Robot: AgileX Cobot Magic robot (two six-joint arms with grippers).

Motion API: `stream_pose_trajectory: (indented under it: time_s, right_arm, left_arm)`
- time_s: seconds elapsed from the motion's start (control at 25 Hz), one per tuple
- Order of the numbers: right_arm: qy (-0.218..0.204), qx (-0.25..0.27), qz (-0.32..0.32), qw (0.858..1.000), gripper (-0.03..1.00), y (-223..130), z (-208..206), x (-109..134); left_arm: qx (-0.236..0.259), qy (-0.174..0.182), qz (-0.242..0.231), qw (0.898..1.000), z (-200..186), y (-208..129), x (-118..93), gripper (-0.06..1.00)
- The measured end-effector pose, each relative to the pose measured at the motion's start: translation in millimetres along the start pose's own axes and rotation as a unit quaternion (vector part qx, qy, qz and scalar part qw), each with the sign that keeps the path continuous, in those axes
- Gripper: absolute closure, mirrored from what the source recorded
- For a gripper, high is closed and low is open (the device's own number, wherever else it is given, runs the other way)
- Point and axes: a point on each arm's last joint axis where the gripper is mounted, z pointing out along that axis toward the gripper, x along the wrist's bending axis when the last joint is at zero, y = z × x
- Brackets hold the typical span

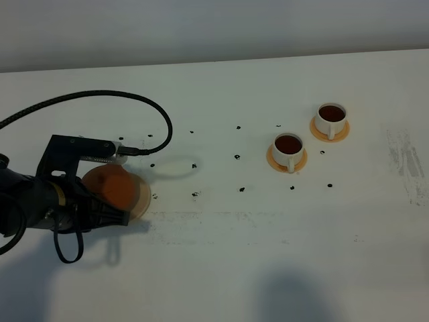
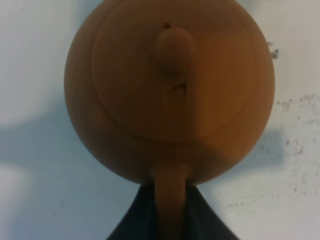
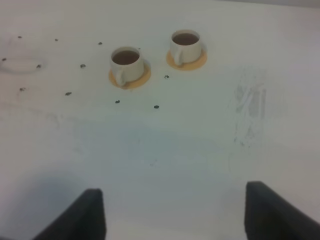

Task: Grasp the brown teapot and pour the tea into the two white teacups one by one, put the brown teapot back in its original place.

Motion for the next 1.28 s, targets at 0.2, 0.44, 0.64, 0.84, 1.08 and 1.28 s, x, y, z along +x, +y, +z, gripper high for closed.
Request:
stream_pose_trajectory:
  time_s: [0.2,0.44,0.64,0.84,1.08,1.28]
  right_arm:
    - [0.000,0.000,0.000,1.000,0.38,0.0,0.0,0.0]
    - [0.000,0.000,0.000,1.000,0.38,0.0,0.0,0.0]
    - [0.000,0.000,0.000,1.000,0.38,0.0,0.0,0.0]
    - [0.000,0.000,0.000,1.000,0.38,0.0,0.0,0.0]
    - [0.000,0.000,0.000,1.000,0.38,0.0,0.0,0.0]
    - [0.000,0.000,0.000,1.000,0.38,0.0,0.0,0.0]
  left_arm:
    - [-0.002,-0.001,0.000,1.000,0.1,0.1,-0.1,0.84]
    - [0.009,0.000,0.001,1.000,3.9,-6.6,0.3,0.84]
    - [0.026,0.001,0.003,1.000,14.0,-9.4,-0.3,0.84]
    - [0.012,-0.004,0.007,1.000,15.7,-6.6,-1.3,0.84]
    - [0.002,-0.007,0.009,1.000,17.4,-4.9,-2.1,0.84]
    - [-0.001,-0.008,0.010,1.000,17.4,-4.3,-2.3,0.74]
